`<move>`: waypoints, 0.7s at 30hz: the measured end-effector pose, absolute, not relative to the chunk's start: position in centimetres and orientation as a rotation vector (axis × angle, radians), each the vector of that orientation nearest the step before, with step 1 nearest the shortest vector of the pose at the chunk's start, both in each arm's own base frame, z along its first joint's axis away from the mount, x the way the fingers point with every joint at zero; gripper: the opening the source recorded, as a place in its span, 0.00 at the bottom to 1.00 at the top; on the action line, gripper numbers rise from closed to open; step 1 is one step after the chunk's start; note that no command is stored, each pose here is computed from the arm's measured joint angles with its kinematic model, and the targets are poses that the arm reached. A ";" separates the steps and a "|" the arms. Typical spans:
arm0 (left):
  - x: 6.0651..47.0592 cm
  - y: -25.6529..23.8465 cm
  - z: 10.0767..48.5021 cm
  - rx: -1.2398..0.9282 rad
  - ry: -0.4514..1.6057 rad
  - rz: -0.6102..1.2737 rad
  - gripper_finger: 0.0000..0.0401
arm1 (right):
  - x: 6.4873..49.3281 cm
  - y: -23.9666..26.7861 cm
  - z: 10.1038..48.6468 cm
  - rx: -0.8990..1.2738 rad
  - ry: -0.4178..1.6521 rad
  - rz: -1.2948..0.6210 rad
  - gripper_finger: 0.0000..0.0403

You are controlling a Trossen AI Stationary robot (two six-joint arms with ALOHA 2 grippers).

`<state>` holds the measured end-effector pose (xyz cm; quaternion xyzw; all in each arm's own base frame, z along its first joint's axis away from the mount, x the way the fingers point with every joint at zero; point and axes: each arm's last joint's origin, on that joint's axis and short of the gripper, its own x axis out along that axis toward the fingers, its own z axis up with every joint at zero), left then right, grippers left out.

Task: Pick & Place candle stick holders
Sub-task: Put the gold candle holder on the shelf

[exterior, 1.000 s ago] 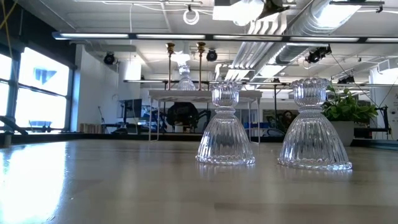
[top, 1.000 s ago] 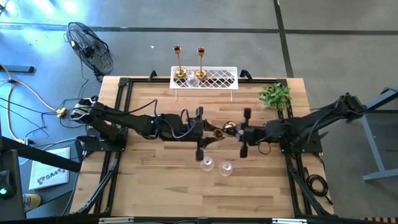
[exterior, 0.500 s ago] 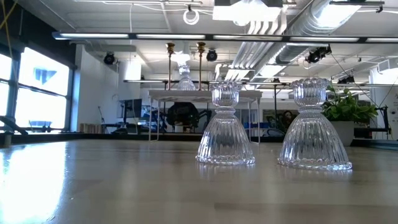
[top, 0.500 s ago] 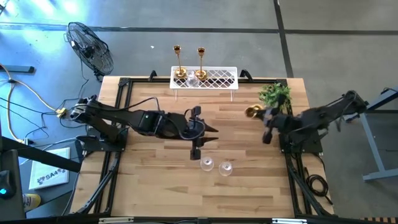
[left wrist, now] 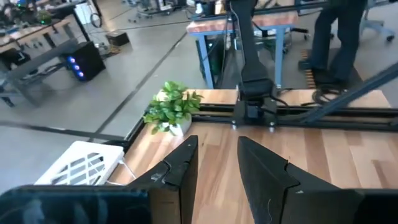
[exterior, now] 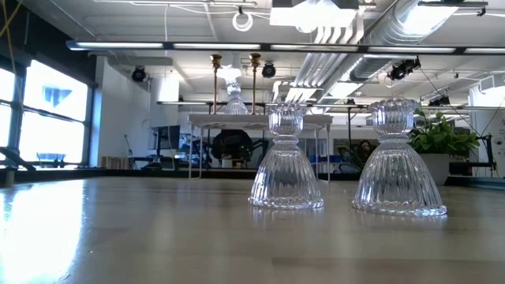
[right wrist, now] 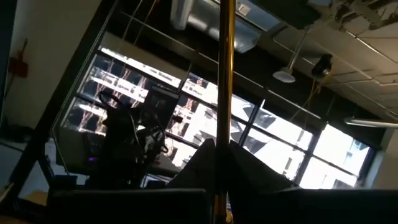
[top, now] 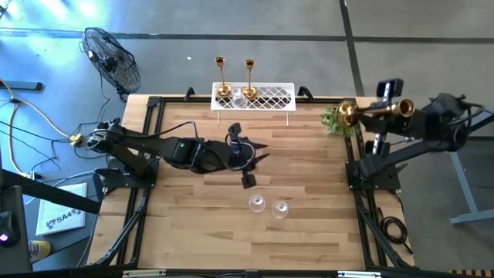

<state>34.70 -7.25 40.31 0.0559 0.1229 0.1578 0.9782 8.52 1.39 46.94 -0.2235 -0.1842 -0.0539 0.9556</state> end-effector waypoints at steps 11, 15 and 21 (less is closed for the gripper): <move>34.0 -8.3 40.1 0.203 0.273 0.469 0.27 | 12.6 -0.3 49.0 -0.409 -0.234 -0.132 0.02; 33.3 -9.2 39.8 0.309 0.331 0.519 0.27 | 13.9 -1.3 47.9 -0.356 -0.213 -0.122 0.02; 32.0 -10.1 40.2 0.414 0.341 0.679 0.27 | 16.3 -3.1 48.4 -0.310 -0.395 -0.067 0.02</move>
